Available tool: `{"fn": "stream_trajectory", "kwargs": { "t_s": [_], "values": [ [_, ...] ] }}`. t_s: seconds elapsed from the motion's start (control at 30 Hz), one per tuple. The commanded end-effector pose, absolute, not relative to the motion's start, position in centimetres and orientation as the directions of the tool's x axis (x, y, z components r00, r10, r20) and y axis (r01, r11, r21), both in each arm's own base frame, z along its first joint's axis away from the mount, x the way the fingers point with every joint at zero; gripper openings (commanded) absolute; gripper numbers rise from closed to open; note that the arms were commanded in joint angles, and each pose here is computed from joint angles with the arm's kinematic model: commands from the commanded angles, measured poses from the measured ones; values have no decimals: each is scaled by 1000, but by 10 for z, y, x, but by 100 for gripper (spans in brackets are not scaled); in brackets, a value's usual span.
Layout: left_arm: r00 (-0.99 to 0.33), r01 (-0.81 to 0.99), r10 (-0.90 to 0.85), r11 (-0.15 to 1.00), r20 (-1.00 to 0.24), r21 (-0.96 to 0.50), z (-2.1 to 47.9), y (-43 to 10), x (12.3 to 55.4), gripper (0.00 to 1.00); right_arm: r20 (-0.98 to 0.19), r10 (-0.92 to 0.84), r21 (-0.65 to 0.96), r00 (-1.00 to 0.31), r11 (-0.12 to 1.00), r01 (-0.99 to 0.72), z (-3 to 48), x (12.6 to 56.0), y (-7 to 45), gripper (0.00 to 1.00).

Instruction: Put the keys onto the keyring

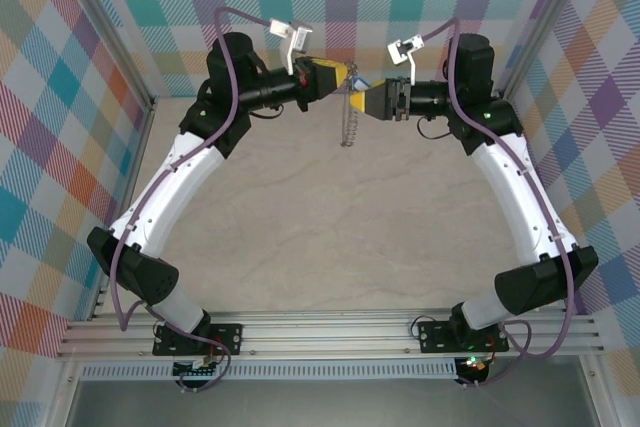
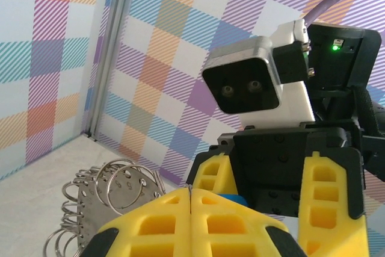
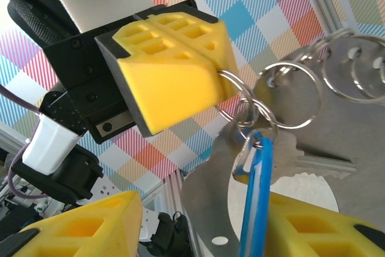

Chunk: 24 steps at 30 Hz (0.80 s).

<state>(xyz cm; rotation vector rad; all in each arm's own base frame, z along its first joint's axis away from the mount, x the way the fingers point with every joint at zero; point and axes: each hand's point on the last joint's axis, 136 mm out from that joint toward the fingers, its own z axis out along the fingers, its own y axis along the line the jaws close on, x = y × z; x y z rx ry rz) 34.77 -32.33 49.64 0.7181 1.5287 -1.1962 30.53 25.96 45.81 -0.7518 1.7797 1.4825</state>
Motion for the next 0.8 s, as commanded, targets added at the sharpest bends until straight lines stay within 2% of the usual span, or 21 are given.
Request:
{"fn": "stream_trajectory", "kwargs": {
  "t_s": [0.0, 0.13, 0.23, 0.3, 0.33, 0.37, 0.4, 0.47, 0.5, 0.77],
  "values": [
    [-227, 916, -181, 295, -957, -273, 527, -315, 331, 0, -831, 33, 551, -556, 193, -812, 470, 305, 252, 48],
    [-226, 919, -186, 285, -956, -273, 529, -313, 328, 0, -831, 50, 551, -554, 210, -807, 469, 310, 249, 40],
    [-221, 920, -192, 284, -956, -270, 531, -312, 327, 0, -826, 52, 557, -561, 220, -801, 466, 312, 246, 26],
    [-217, 921, -198, 284, -956, -268, 533, -311, 326, 0, -822, 53, 563, -567, 227, -795, 463, 313, 243, 13],
    [-216, 921, -199, 282, -956, -267, 534, -311, 325, 0, -821, 57, 564, -568, 233, -792, 462, 314, 241, 11],
    [-216, 920, -201, 285, -955, -268, 534, -311, 325, 0, -820, 60, 566, -570, 239, -789, 460, 314, 239, 11],
    [-215, 920, -203, 286, -955, -267, 535, -310, 325, 0, -816, 62, 571, -574, 243, -784, 458, 315, 237, 16],
    [-211, 922, -209, 281, -955, -265, 537, -310, 323, 0, -807, 69, 581, -586, 261, -771, 452, 317, 232, 43],
    [-213, 922, -211, 280, -954, -267, 537, -310, 324, 0, -805, 76, 585, -589, 271, -764, 450, 318, 228, 49],
    [-209, 926, -216, 269, -954, -264, 541, -309, 320, 0, -817, 124, 573, -564, 289, -767, 461, 317, 214, 50]
  ]
}}
